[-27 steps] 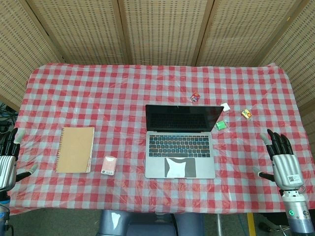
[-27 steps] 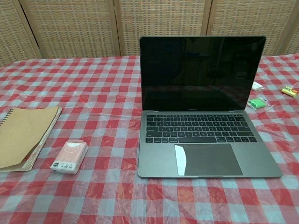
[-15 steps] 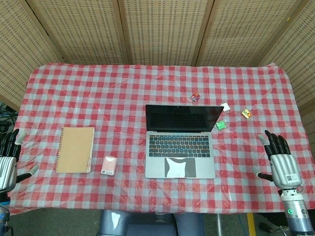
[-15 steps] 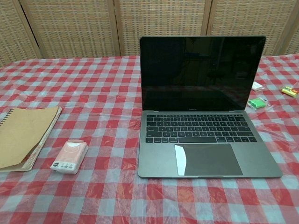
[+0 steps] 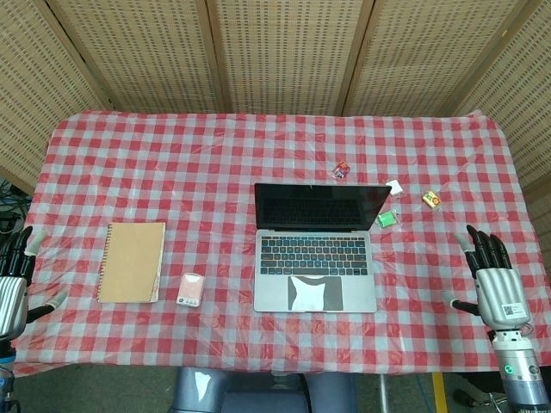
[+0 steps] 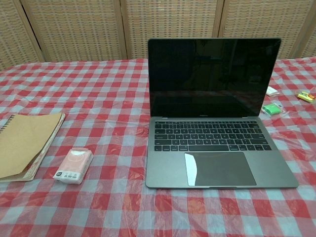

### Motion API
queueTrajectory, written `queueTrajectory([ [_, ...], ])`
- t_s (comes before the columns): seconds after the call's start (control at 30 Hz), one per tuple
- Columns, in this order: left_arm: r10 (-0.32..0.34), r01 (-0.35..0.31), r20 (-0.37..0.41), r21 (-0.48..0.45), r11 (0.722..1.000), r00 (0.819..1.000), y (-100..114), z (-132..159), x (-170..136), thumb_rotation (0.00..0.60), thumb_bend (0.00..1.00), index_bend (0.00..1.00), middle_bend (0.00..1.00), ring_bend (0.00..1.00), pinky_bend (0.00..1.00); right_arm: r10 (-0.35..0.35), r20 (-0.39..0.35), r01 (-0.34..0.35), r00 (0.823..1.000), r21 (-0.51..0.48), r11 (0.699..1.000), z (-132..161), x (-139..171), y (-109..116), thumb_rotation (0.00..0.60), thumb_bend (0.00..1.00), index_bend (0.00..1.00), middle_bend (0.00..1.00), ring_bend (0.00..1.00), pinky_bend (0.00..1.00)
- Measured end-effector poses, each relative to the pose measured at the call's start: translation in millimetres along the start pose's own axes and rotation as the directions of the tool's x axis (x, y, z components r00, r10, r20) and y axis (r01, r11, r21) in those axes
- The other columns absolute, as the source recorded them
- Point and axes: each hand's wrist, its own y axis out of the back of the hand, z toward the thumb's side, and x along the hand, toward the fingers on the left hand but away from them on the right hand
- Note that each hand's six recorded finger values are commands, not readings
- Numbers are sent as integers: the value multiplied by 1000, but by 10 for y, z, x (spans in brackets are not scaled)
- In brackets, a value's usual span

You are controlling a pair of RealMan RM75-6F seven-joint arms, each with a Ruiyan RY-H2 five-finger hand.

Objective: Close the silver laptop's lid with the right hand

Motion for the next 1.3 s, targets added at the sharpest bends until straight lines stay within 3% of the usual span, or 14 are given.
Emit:
queueTrajectory([
  [0.17,3,-3,10,6,1000,1000,-6,27,-6,600,102,0,0,0,0,-15,-5,15,1000,-1,1000,32,-118,74,600,99,19,0,0,0],
  [0.4,-18,18,26,7,1000,1000,-65,66,-4,600,112,0,0,0,0,-52,-32,52,998,5,999,217,-455,270,600,192,129,3,0,57],
  [0.87,-30,29,26,34,999,999,-184,48,102,600,116,0,0,0,0,-50,-56,51,997,14,999,880,-1428,546,600,229,158,32,0,81],
  [1.17,-48,48,14,21,999,999,-224,5,148,600,116,0,0,0,0,3,-83,-4,997,-19,1000,1358,-1884,576,600,477,198,75,8,117],
  [1.3,-56,56,15,14,998,998,-242,-1,160,600,116,0,0,0,0,11,-110,-11,994,9,1000,1604,-2024,599,600,678,223,100,36,156],
])
